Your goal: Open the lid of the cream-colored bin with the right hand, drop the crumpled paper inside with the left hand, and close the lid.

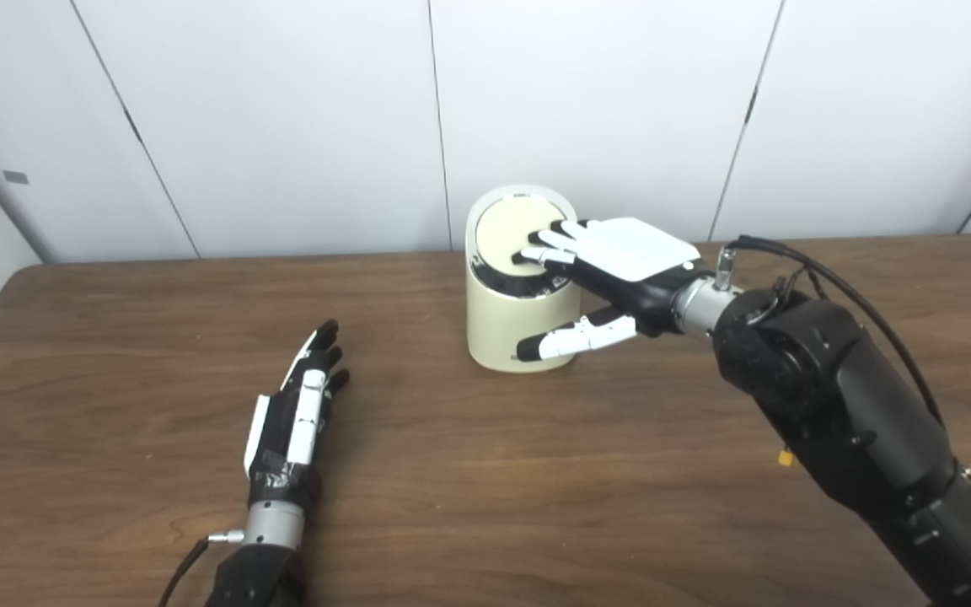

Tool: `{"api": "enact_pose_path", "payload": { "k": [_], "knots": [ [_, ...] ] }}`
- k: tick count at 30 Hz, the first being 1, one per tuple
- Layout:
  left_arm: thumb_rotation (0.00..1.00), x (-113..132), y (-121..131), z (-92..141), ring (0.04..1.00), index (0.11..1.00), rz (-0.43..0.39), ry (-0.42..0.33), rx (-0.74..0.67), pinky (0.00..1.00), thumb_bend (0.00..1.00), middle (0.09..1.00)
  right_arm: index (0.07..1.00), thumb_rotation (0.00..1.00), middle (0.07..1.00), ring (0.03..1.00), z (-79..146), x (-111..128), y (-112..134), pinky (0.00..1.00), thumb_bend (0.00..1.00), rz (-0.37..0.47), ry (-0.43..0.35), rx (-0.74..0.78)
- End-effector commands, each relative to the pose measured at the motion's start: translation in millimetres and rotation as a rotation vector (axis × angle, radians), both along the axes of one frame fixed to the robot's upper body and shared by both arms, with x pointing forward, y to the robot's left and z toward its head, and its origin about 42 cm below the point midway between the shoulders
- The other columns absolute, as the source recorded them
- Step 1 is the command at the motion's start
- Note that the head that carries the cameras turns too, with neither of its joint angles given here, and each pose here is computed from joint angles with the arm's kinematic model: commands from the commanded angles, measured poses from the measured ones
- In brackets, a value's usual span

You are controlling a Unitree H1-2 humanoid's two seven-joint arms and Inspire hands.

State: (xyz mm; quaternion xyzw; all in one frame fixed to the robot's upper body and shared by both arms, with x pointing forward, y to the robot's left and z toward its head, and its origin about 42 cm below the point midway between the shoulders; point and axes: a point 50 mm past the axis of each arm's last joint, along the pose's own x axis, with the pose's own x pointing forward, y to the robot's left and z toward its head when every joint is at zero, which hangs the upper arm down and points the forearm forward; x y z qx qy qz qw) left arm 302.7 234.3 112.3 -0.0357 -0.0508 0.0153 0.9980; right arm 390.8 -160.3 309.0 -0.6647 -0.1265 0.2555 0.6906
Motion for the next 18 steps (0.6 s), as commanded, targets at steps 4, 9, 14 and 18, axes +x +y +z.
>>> {"api": "enact_pose_path", "payload": {
  "k": [4, 9, 14, 18],
  "knots": [
    [0.86, -5, -4, -4, 0.969, 0.940, -0.001, -0.005, -0.012, 0.94, 0.57, 0.974, 0.868, 1.00, 0.990, 1.000, -12, 1, -10, 1.00, 0.73, -0.033, 0.084, -0.024],
    [0.85, -4, -7, -4, 0.980, 0.950, -0.013, 0.004, -0.032, 0.96, 0.54, 0.986, 0.912, 1.00, 1.000, 1.000, 4, 0, -9, 1.00, 0.70, -0.030, 0.029, 0.071],
    [0.85, -4, -7, -5, 0.998, 0.960, -0.015, 0.014, -0.027, 0.98, 0.54, 0.999, 0.928, 1.00, 1.000, 1.000, 15, -2, -12, 0.99, 0.67, -0.033, -0.008, 0.165],
    [0.82, -4, -5, -6, 0.991, 0.953, -0.011, 0.020, -0.034, 0.98, 0.56, 0.991, 0.952, 1.00, 1.000, 1.000, 22, 0, -17, 0.94, 0.65, -0.049, -0.037, 0.247]
  ]
}}
